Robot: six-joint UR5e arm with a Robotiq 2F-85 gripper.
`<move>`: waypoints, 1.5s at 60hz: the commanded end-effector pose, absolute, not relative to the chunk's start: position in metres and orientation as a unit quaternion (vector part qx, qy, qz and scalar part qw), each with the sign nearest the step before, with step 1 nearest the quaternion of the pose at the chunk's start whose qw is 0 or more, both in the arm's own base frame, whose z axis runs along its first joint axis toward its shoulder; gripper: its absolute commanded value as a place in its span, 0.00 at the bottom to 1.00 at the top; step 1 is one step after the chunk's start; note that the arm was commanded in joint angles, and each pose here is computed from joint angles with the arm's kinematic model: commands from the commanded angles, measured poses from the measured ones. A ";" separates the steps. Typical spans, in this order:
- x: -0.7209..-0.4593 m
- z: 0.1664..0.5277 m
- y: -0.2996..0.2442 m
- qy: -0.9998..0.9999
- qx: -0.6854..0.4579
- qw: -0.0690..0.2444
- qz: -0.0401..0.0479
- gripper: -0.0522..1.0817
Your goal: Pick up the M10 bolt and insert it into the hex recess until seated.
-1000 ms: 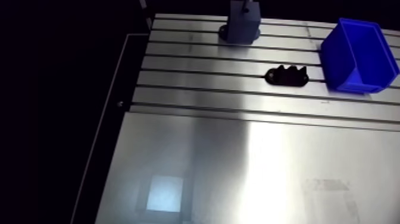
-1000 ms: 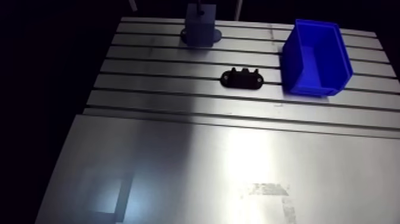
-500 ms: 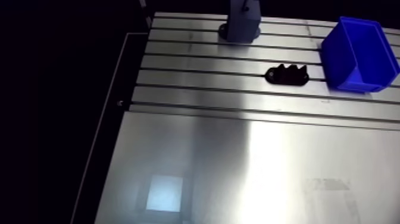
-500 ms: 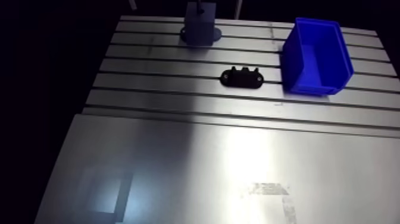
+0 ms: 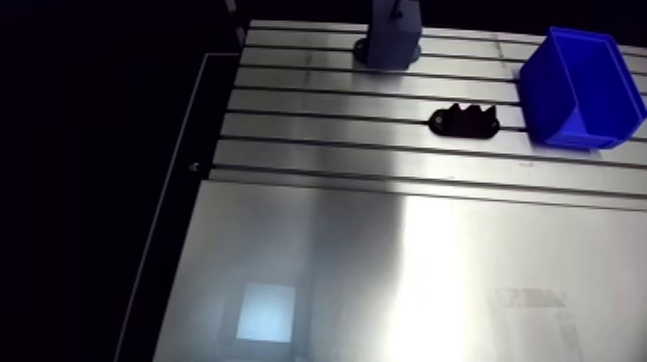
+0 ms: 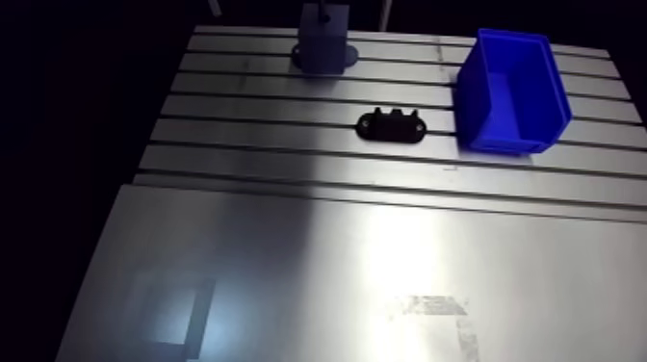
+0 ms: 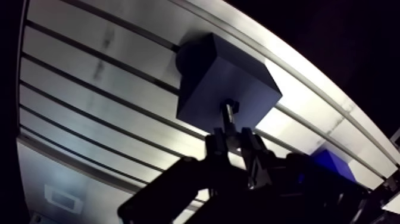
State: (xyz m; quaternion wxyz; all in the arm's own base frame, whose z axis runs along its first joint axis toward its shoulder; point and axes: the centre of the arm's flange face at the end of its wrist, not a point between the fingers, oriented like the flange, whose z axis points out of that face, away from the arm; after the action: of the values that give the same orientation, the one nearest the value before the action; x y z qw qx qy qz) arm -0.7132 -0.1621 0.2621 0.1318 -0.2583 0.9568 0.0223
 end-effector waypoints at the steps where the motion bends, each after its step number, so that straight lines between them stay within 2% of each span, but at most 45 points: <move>1: -0.713 0.262 -0.162 0.957 -0.259 0.132 0.023 0.76; 90: -0.715 0.251 -0.161 0.956 -0.259 0.139 0.023 0.76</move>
State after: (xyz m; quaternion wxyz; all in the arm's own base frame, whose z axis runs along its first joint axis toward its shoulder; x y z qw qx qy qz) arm -0.7152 -0.1606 0.2524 0.1382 -0.2586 0.9558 0.0237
